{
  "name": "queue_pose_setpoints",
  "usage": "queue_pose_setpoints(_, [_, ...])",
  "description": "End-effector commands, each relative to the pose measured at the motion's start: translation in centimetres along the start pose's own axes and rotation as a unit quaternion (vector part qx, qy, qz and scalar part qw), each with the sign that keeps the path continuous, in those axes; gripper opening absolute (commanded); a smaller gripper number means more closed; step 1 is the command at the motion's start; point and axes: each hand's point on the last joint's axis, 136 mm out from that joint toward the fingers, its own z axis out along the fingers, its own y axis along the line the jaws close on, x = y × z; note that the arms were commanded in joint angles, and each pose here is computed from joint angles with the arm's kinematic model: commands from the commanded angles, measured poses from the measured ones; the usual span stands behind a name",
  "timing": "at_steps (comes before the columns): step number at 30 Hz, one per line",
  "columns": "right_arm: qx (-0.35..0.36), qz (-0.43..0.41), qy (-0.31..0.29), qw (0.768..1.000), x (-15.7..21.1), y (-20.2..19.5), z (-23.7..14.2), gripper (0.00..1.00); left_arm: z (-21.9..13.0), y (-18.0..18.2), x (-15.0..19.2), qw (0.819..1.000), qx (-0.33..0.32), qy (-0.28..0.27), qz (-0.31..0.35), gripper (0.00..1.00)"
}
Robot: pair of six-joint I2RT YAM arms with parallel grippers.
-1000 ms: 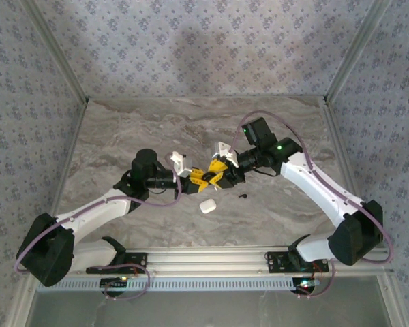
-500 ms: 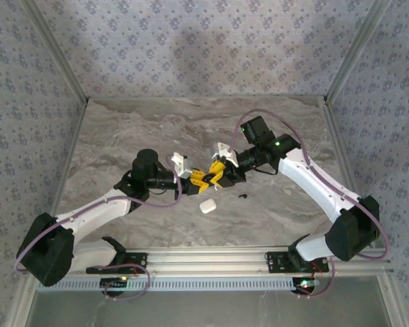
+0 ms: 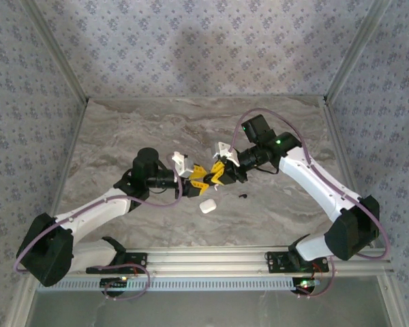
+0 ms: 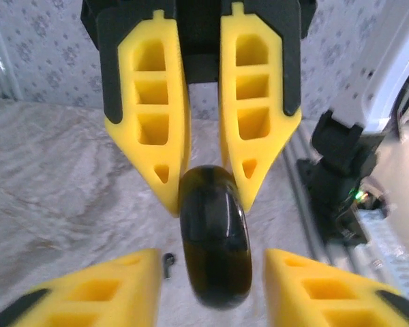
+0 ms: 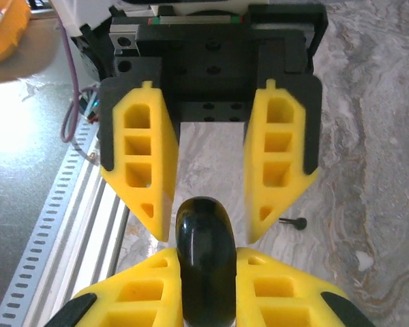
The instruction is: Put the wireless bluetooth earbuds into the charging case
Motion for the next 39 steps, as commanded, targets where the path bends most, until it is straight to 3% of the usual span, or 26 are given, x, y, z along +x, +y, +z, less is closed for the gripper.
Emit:
queue_pose_setpoints(1, [0.044, -0.016, 0.044, 0.998, 0.5, -0.6, -1.0, 0.13, -0.4, 0.4, -1.0, 0.999, -0.023, 0.017, 0.030, 0.55])
queue_pose_setpoints(8, [0.082, -0.043, 0.071, 0.993, 0.4, -0.4, -0.9, 0.13, -0.2, 0.2, -0.3, 0.999, -0.011, 0.041, 0.029, 0.58])
queue_pose_setpoints(22, [0.061, -0.063, 0.059, 0.994, -1.0, 0.4, 0.4, 0.13, 0.2, -0.5, -0.5, 0.999, 0.013, 0.037, 0.032, 0.56])
queue_pose_setpoints(39, [0.048, -0.058, 0.042, 0.996, -1.6, 0.7, 1.0, 0.14, 0.4, -0.7, 0.1, 0.998, 0.019, 0.044, 0.027, 0.41])
